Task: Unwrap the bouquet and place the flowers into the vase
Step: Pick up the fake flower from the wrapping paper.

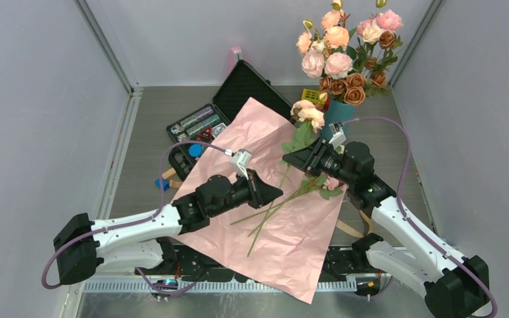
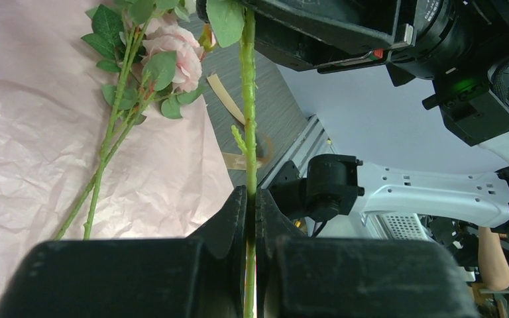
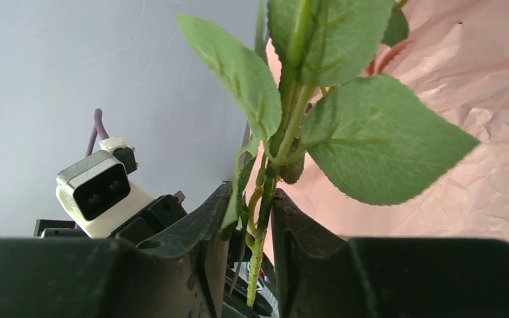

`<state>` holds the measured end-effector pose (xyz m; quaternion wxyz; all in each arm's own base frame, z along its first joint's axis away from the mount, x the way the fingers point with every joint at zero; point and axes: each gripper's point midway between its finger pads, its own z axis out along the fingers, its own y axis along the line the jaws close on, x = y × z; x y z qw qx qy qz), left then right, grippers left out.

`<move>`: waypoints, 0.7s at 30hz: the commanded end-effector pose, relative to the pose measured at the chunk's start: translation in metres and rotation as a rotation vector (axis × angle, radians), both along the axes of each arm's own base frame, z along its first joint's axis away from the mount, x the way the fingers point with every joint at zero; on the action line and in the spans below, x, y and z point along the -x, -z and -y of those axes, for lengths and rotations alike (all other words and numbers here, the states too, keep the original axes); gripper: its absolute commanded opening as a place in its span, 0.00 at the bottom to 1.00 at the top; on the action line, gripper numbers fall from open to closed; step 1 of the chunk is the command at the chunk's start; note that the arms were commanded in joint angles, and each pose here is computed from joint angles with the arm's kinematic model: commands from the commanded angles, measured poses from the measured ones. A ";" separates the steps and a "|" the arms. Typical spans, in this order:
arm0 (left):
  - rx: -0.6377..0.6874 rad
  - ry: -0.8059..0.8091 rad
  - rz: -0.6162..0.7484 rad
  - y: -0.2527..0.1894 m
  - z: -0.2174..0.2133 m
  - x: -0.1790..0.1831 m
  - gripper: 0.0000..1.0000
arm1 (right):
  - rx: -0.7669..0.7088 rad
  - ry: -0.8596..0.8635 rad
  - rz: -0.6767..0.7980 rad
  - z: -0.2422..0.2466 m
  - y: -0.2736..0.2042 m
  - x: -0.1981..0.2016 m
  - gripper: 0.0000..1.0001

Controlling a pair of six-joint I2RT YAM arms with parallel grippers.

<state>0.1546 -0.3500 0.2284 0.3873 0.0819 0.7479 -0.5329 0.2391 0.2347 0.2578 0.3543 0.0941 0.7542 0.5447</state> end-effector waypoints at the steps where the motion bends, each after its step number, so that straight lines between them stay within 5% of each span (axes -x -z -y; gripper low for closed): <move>1: 0.067 0.005 0.039 -0.027 0.007 -0.002 0.00 | -0.027 0.002 0.044 -0.003 -0.009 -0.002 0.31; 8: 0.010 0.005 0.011 -0.016 0.009 -0.003 0.00 | -0.013 0.058 0.048 0.005 -0.003 -0.007 0.06; 12: -0.009 -0.002 -0.004 -0.009 0.008 -0.004 0.03 | 0.016 0.095 0.061 0.012 0.000 -0.008 0.00; 21: -0.123 -0.040 -0.040 0.009 -0.006 -0.014 0.69 | 0.203 0.165 0.013 0.034 0.030 -0.008 0.00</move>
